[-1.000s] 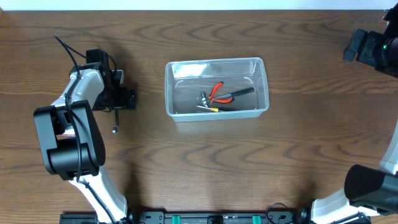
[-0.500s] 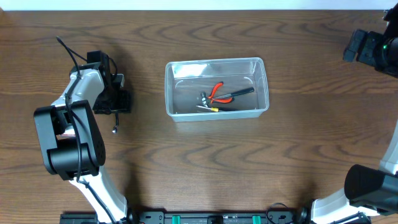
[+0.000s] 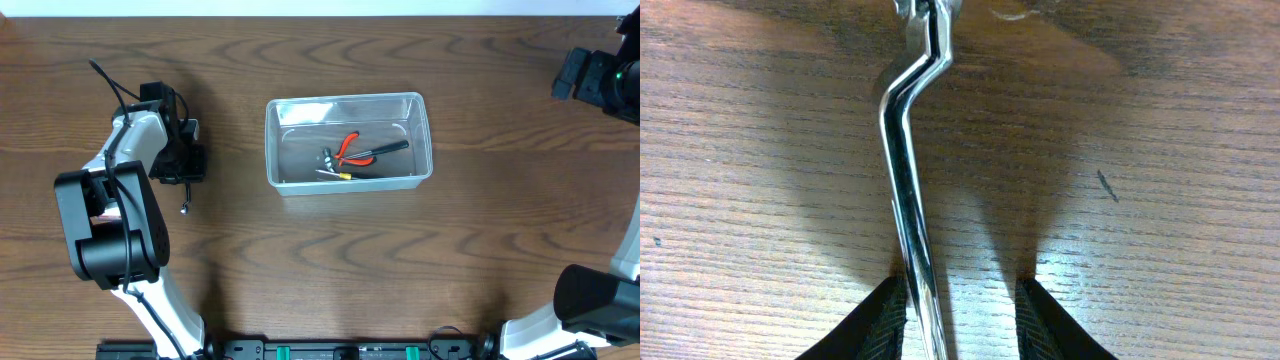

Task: Pack container
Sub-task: 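Carry the hex key with the left gripper into the container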

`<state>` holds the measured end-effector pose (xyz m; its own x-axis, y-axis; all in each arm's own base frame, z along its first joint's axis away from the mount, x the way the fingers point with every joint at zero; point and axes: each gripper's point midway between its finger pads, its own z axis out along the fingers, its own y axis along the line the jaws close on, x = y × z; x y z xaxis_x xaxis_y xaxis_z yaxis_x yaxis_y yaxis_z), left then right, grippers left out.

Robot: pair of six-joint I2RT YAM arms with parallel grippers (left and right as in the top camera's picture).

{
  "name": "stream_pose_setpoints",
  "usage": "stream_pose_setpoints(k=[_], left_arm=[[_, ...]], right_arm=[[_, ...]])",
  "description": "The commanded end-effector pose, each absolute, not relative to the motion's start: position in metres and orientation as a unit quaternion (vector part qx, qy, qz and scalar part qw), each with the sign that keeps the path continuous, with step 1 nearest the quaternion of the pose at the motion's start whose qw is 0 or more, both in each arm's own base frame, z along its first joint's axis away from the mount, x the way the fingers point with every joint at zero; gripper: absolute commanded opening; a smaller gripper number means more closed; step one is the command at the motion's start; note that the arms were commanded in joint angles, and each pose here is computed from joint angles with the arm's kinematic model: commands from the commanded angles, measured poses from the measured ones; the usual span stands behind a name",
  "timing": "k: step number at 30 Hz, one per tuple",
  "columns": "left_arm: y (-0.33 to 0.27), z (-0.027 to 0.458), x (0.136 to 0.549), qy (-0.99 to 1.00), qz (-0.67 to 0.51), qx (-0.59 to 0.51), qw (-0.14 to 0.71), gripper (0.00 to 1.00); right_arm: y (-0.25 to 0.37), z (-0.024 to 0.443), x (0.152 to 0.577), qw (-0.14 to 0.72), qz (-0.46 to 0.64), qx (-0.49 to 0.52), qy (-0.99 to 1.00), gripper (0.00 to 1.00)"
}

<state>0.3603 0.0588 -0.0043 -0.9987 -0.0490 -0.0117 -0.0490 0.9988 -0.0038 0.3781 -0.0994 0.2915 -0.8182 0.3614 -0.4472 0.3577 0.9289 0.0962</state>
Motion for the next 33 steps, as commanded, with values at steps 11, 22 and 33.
stream_pose_setpoints(k=[11, 22, 33], left_arm=[[0.0588, -0.0194, 0.3525, 0.999, -0.001, -0.038, -0.018, 0.27], [0.0589, -0.0191, 0.3533, 0.999, -0.001, -0.038, -0.016, 0.11], [0.0597, -0.0161, 0.3565, 0.998, 0.001, -0.062, -0.011, 0.06]], right_arm=[[-0.1031, 0.2911, 0.3759, 0.234, -0.006, 0.179, 0.956, 0.99], [-0.1031, 0.2911, 0.3759, 0.233, -0.006, 0.179, 0.956, 0.99], [-0.1071, 0.2911, 0.3748, 0.233, -0.017, 0.182, 0.955, 0.99]])
